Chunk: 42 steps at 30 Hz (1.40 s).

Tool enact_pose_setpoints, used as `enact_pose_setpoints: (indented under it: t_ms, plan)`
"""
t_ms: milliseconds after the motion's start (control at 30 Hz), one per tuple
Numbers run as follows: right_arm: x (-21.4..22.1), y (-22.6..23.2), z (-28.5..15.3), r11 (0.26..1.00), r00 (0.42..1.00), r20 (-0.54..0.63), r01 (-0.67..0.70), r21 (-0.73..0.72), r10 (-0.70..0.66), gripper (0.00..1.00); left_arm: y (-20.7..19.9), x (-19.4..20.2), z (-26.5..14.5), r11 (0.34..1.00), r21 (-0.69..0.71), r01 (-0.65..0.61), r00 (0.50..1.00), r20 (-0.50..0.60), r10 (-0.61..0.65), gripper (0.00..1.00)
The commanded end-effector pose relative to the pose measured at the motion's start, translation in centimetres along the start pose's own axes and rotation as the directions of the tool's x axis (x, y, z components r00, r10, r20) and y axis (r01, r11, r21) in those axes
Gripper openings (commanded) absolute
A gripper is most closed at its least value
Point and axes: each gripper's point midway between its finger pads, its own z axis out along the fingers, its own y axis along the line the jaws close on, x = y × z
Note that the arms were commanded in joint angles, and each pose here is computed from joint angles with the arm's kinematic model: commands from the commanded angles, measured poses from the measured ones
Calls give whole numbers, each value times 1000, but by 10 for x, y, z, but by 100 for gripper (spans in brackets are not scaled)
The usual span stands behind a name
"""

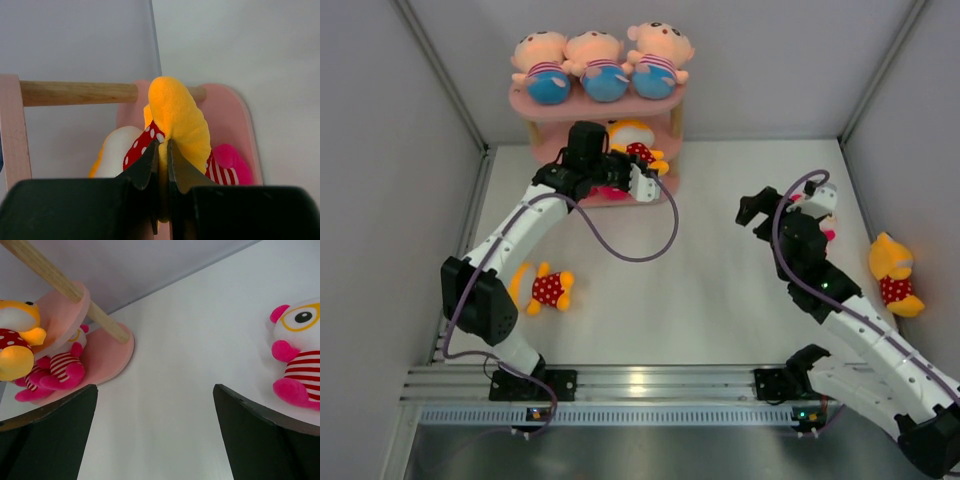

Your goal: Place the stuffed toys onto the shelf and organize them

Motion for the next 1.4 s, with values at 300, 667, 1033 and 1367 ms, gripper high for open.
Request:
enact_pose_setpoints:
  t_ms: [300,667,1033,1367]
  plan:
    - [-17,-4,21,999,998,59,19,45,-22,99,44,8,28,993,-64,-98,985,137,106,0]
    - [-14,-16,26,996,998,54,32,81,-36,99,58,35,37,993,-77,-85,987,129,95,0]
    - [-9,-28,27,988,998,30,44,150,-49,99,60,36,33,994,-82,-68,989,123,78,67]
    - [-14,-159,-16,672,999,-23,-6,740,34,99,50,15,4,993,-89,-81,989,119,92,77]
